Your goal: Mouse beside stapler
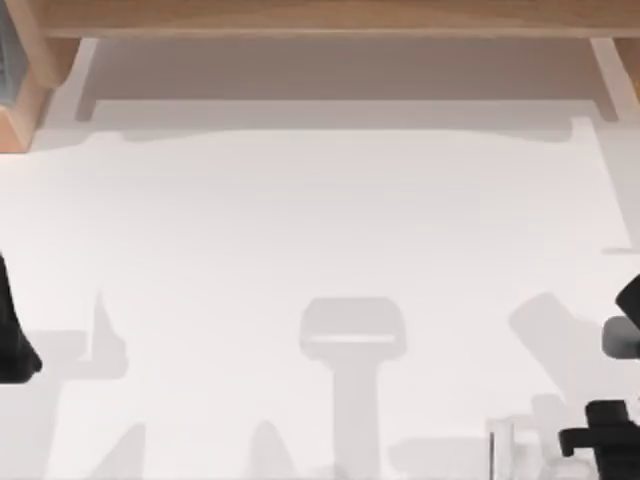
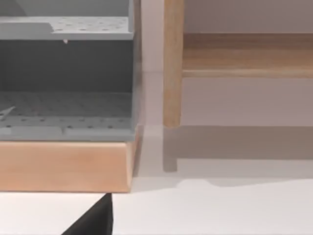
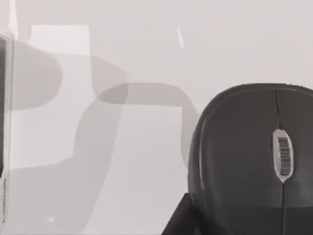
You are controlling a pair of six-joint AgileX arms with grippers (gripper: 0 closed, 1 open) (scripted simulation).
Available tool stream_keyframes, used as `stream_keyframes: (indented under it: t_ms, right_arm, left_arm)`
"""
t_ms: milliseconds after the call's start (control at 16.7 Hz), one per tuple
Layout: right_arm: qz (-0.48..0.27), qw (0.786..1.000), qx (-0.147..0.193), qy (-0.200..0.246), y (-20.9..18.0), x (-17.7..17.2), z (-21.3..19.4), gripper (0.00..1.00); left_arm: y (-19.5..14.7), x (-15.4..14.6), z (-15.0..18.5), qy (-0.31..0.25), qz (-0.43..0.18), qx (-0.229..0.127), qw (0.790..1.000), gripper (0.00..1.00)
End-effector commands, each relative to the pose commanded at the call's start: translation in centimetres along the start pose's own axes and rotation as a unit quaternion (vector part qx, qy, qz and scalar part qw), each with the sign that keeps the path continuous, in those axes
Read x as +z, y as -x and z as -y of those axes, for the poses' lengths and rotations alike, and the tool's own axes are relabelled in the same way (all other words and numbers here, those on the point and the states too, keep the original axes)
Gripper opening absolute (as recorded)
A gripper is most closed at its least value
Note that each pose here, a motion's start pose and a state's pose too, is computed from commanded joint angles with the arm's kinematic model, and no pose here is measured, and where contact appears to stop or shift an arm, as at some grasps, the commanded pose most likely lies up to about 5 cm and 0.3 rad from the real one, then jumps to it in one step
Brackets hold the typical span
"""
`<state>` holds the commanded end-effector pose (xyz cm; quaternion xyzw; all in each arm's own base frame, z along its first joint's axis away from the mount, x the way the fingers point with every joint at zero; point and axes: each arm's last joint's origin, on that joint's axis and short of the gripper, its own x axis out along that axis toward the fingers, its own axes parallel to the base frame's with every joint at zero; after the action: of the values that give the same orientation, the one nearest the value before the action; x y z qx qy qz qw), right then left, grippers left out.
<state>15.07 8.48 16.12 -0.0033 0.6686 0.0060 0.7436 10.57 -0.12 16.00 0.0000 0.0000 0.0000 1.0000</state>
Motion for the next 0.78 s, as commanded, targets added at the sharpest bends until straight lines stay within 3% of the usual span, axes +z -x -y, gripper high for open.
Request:
stream_keyframes:
  t_ms: [780]
  right_arm:
    - [0.041,0.999,0.022,-0.001,0.73,0.66,-0.34,0.00]
  left_arm:
    - [0.00,0.00,0.00,0.000,0.000,0.000,1.000,1.00]
